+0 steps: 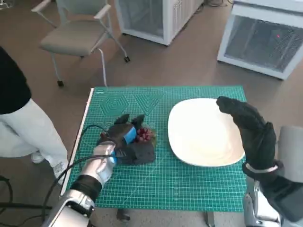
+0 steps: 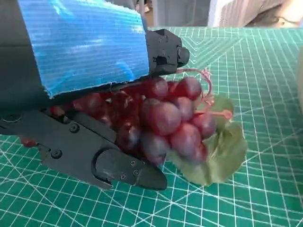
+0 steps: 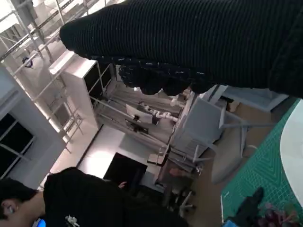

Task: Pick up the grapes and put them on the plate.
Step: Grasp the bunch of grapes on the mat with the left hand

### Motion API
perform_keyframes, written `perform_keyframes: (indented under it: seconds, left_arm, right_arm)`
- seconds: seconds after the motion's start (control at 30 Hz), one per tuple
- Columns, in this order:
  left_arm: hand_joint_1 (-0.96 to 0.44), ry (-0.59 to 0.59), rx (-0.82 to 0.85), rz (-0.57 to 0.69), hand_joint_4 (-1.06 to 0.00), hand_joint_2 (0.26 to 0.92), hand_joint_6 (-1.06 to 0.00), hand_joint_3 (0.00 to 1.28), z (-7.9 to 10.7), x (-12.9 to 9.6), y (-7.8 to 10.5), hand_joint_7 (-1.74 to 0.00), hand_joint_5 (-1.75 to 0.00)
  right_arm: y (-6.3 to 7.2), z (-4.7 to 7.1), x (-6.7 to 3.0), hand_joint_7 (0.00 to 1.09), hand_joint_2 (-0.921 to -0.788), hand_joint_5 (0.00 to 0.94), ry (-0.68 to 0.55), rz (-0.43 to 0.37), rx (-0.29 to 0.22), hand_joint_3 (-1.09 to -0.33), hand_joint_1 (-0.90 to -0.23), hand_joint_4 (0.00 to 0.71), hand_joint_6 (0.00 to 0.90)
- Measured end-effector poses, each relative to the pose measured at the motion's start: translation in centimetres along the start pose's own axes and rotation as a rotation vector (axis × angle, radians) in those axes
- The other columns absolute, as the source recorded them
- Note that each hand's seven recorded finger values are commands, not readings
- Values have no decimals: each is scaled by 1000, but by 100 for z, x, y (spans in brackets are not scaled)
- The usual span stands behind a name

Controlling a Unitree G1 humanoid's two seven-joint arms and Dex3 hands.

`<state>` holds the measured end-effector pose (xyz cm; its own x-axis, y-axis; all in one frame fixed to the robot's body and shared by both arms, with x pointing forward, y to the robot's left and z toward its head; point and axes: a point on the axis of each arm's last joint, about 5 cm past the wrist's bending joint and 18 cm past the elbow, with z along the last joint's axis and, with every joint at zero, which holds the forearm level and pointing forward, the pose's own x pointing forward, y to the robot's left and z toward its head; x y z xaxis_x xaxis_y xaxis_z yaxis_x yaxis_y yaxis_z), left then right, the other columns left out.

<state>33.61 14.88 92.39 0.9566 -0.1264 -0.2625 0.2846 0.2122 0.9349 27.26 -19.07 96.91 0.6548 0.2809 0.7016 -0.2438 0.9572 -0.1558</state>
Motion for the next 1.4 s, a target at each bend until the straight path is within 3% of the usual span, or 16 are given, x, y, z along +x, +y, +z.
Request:
perform_keyframes:
  seconds: [0.17, 0.33, 0.4, 0.5, 0.6, 0.67, 0.77, 1.0, 1.4]
  left_arm:
    - [-272, 8, 8, 4, -118, 779, -280, 3, -5, 9, 14, -56, -32]
    - [-40, -1, 3, 15, -304, 852, -456, 34, -10, 10, 7, -117, -62]
    - [67, -7, 1, 19, -392, 882, -534, 74, -11, 11, 4, -188, -306]
    - [187, -13, -5, 21, -465, 894, -568, 189, -8, 13, 4, -552, -984]
    - [79, -15, -7, 31, -515, 811, -558, 359, -4, 14, 6, -1020, -1255]
    - [40, -15, -4, 42, -553, 774, -581, 413, -6, 14, 7, -1080, -1347]
    - [15, -18, 5, 57, -606, 781, -616, 372, -7, 13, 12, -1061, -1383]
    - [2, -22, 22, 76, -653, 871, -626, 181, -8, 13, 21, -1070, -1318]
    - [1, -26, 27, 84, -635, 910, -621, 121, -10, 12, 31, -1060, -1343]
  right_arm:
    - [0, -1, -1, 701, -921, 0, 3, 0, 1, -748, -596, 333, -1]
    - [0, 1, -5, 701, -921, 0, 6, -1, 2, -748, -596, 329, -1]
    - [1, 4, -4, 699, -921, 0, 5, -1, 1, -748, -596, 329, -1]
    - [1, 9, -1, 694, -921, 0, 2, -1, 0, -748, -598, 327, -1]
    - [2, 14, 3, 691, -921, 0, 0, -2, -1, -748, -597, 326, -1]
    - [2, 17, 5, 689, -921, 0, -2, -1, -1, -749, -596, 325, -1]
    - [1, 19, 6, 687, -921, 0, -3, -1, -2, -749, -596, 324, -1]
    - [0, 18, 6, 686, -921, 0, -2, -1, -2, -749, -597, 324, -1]
    - [-1, 2, -6, 686, -921, 0, 8, -4, 0, -749, -597, 324, -1]
